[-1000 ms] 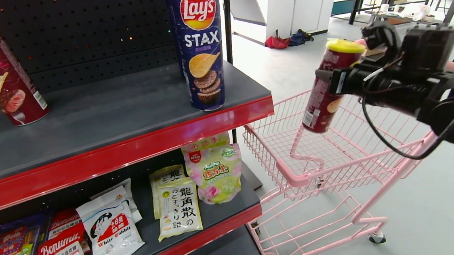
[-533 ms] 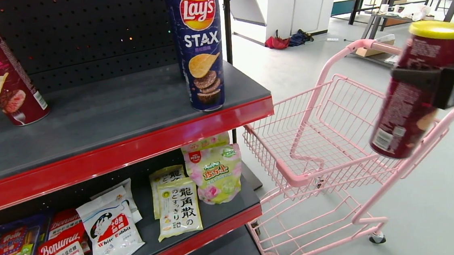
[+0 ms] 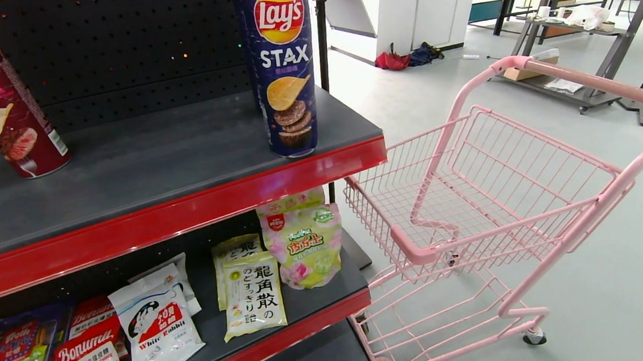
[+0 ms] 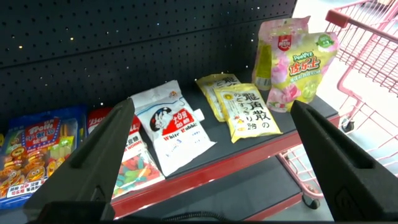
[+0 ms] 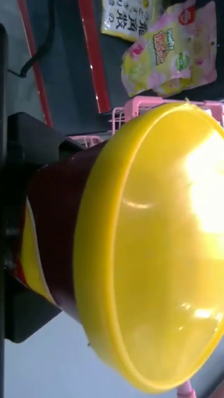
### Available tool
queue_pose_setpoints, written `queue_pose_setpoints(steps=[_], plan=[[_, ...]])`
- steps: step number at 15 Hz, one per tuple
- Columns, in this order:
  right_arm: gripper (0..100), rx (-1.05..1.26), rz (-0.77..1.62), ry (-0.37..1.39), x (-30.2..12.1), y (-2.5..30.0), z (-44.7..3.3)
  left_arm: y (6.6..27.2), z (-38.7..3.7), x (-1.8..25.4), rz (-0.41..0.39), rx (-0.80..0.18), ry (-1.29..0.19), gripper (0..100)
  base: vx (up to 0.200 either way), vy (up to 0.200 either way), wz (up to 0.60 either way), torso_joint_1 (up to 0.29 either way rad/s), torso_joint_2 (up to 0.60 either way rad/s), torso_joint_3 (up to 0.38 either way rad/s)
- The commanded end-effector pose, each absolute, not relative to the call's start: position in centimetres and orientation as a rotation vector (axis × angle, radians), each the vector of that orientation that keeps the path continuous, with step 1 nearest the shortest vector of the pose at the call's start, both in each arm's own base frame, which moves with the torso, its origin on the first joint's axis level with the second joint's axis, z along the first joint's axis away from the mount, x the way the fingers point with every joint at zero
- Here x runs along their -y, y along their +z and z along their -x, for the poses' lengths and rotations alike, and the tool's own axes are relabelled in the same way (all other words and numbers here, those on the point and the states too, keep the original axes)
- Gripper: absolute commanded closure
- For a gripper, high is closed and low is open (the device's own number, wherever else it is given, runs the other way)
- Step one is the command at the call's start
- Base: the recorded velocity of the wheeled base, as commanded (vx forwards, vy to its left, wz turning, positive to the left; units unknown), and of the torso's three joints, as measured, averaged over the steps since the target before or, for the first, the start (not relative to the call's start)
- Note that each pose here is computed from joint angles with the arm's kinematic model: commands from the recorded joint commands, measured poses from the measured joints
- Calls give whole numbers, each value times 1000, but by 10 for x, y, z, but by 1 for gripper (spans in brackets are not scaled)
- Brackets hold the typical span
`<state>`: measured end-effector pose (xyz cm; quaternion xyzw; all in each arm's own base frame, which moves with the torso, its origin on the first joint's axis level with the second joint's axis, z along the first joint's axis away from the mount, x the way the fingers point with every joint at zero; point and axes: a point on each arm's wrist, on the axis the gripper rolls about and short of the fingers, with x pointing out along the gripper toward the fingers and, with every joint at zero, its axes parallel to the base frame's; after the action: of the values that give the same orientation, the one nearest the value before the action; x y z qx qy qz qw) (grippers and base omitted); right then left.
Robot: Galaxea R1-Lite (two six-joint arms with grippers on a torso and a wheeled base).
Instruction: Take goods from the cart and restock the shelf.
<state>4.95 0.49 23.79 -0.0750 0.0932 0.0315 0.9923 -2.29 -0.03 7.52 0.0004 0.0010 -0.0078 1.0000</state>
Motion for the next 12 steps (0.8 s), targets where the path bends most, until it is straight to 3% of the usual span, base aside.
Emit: queue_pose_setpoints(steps=[1,12], plan=[[100,-150,148,42,-3,237,-39,75,23,0,0,-3,-15,0,0,0,0,0,0,0],[100,-155,142,45,-2,233,-37,75,23,0,0,-3,-17,0,0,0,0,0,0,0]])
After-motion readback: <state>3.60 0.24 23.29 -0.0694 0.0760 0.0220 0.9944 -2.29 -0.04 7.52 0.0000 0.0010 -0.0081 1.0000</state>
